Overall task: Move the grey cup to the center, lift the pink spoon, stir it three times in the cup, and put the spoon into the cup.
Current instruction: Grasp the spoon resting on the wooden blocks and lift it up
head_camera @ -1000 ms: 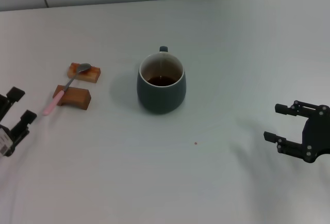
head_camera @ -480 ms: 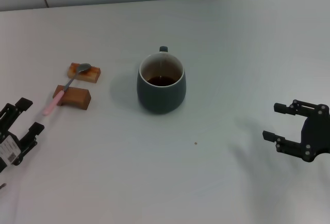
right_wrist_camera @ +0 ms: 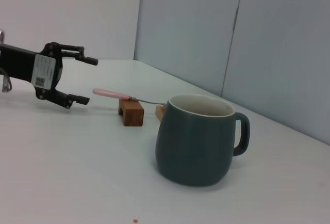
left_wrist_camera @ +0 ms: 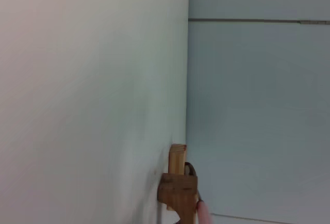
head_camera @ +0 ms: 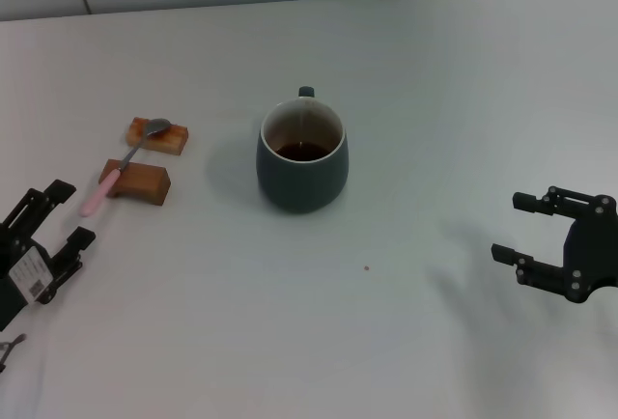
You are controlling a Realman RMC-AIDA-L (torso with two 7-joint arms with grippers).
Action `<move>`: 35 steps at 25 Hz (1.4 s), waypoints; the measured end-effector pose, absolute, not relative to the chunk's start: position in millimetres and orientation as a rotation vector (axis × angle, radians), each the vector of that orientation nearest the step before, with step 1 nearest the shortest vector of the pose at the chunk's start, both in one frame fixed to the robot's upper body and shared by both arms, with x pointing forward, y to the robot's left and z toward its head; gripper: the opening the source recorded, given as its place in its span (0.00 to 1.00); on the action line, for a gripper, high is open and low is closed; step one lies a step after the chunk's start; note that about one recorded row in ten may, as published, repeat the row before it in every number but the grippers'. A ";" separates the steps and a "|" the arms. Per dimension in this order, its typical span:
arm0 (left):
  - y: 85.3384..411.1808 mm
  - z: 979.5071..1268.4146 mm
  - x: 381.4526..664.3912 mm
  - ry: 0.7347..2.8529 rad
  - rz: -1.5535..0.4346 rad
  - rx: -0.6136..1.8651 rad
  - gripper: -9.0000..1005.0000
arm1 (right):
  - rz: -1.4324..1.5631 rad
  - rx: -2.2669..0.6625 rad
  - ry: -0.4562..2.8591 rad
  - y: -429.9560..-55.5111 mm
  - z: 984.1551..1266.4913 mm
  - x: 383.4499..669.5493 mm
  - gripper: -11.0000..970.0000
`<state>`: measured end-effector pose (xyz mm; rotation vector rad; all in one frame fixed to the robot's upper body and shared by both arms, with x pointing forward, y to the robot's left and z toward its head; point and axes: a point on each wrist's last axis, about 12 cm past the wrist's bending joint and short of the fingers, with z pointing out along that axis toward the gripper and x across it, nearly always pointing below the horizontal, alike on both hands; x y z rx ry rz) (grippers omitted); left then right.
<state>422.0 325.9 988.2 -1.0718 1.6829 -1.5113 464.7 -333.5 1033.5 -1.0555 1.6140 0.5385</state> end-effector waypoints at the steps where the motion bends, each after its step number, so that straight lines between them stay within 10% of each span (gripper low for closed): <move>1: 324.8 988.0 423.7 1.685 -1.512 -1.074 0.83 | 0.539 -1.056 1.614 -333.5 1033.5 464.8 0.70; 35: 312.4 985.6 453.9 1.733 -1.466 -1.090 0.74 | 0.539 -1.047 1.612 -333.2 1033.6 465.3 0.70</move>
